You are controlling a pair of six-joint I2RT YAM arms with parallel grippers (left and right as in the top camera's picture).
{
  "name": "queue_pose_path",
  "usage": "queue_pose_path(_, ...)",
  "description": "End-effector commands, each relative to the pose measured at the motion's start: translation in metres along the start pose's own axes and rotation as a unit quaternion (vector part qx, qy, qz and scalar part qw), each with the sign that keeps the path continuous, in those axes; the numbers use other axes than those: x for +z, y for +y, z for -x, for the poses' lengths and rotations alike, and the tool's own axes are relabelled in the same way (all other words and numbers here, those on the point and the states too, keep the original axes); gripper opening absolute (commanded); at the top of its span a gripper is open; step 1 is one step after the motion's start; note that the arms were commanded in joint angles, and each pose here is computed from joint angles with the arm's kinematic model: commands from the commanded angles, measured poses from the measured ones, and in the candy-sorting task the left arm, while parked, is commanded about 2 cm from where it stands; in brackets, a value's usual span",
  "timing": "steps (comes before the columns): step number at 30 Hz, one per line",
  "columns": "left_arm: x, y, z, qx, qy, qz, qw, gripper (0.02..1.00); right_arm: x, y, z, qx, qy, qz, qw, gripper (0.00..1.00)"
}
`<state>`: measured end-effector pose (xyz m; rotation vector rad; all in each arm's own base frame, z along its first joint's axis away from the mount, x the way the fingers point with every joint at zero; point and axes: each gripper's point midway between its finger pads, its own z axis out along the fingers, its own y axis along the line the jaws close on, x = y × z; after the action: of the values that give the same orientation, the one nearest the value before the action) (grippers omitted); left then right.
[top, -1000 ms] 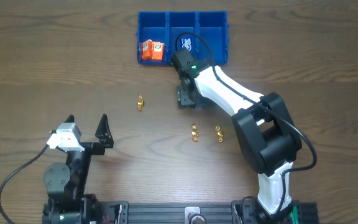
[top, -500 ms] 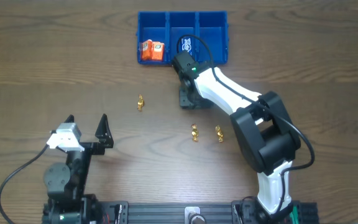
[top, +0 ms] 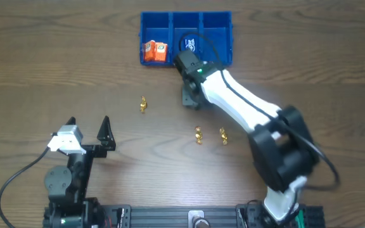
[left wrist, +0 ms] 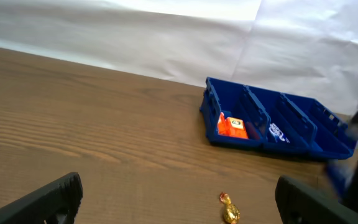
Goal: Sort Candies Into Trays
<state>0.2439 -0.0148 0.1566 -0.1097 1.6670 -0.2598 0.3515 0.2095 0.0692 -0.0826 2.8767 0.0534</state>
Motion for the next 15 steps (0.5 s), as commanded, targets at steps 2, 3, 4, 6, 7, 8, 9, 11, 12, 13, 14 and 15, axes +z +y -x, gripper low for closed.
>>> queue_pose_path(2, 0.001, 0.001, -0.016, 0.002, 0.024, -0.003, 1.000, 0.998, -0.112, 0.013, 0.108, -0.015, -0.188, 0.000, 0.982, 0.264)
queue_pose_path(3, 0.001, 0.001, -0.016, 0.002, 0.024, -0.003, 1.000, 0.998, -0.116, 0.015, 0.122, -0.018, -0.201, -0.001, 0.979, 0.264)
queue_pose_path(4, 0.001, 0.001, -0.016, 0.002, 0.024, -0.003, 1.000, 0.998, -0.119, 0.017, 0.137, -0.017, -0.213, -0.002, 0.977, 0.261)
queue_pose_path(6, 0.001, 0.001, -0.016, 0.002, 0.024, -0.003, 1.000, 0.998, -0.109, 0.020, 0.172, -0.003, -0.229, -0.007, 0.973, 0.257)
queue_pose_path(7, 0.001, 0.001, -0.016, 0.002, 0.024, -0.003, 1.000, 0.998, -0.100, 0.020, 0.183, 0.002, -0.232, -0.008, 0.973, 0.257)
queue_pose_path(8, 0.001, 0.001, -0.016, 0.002, 0.024, -0.003, 1.000, 0.996, -0.089, 0.020, 0.192, 0.007, -0.232, -0.010, 0.973, 0.257)
queue_pose_path(9, 0.001, 0.001, -0.016, 0.002, 0.024, -0.003, 1.000, 0.998, -0.077, 0.020, 0.197, 0.012, -0.231, -0.012, 0.973, 0.259)
queue_pose_path(11, 0.001, 0.001, -0.016, 0.002, 0.024, -0.003, 1.000, 0.998, -0.050, 0.019, 0.202, 0.019, -0.223, -0.016, 0.975, 0.266)
queue_pose_path(12, 0.001, 0.001, -0.016, 0.002, 0.024, -0.003, 1.000, 0.996, -0.033, 0.016, 0.201, 0.031, -0.211, -0.021, 0.977, 0.266)
queue_pose_path(13, 0.001, 0.001, -0.016, 0.002, 0.024, -0.003, 1.000, 0.998, -0.025, 0.014, 0.200, 0.037, -0.204, -0.024, 0.978, 0.266)
queue_pose_path(14, 0.001, 0.001, -0.016, 0.002, 0.024, -0.003, 1.000, 0.998, -0.015, 0.012, 0.199, 0.042, -0.197, -0.026, 0.979, 0.266)
queue_pose_path(15, 0.001, 0.001, -0.016, 0.002, 0.024, -0.003, 1.000, 0.998, -0.009, 0.011, 0.198, 0.043, -0.191, -0.027, 0.980, 0.266)
